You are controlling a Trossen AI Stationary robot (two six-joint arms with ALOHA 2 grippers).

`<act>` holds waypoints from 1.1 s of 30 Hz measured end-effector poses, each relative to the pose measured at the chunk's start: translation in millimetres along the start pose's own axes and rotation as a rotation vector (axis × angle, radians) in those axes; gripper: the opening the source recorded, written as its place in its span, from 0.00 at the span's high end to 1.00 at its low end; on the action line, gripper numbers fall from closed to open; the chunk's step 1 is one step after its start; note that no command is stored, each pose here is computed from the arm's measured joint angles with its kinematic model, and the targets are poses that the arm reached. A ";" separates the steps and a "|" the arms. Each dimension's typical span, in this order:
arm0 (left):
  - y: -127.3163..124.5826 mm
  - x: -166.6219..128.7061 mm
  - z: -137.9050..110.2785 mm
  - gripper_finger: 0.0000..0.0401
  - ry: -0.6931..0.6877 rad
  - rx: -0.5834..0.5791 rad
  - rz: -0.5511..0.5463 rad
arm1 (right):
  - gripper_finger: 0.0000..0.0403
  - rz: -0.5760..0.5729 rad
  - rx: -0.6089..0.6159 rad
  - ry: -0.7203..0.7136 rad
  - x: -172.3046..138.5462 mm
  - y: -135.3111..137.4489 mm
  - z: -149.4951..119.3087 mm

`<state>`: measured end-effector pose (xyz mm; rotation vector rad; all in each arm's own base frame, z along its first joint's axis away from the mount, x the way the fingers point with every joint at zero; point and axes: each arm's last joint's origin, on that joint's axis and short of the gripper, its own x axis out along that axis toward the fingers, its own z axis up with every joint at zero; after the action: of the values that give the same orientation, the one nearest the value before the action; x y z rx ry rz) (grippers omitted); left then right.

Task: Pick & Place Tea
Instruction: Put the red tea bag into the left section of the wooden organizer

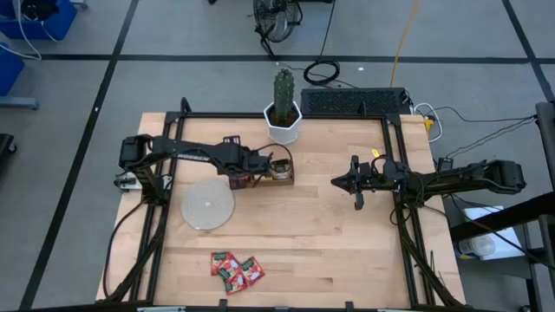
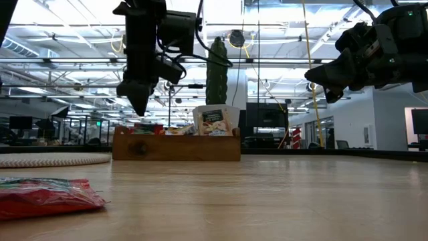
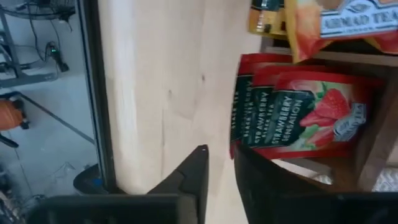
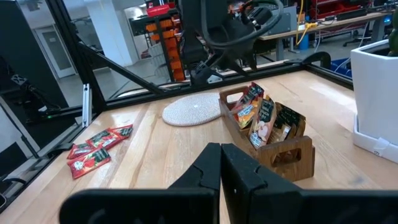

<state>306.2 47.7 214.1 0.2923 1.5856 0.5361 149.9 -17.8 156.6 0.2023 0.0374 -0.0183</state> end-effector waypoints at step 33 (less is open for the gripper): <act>-22.2 37.3 -4.9 1.00 -0.091 0.042 -0.395 | 1.00 0.003 0.005 0.006 0.0 0.0 -0.6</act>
<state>300.7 46.4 170.7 0.0297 1.5165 0.1811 149.9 -17.7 156.0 0.2070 0.0433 -0.0151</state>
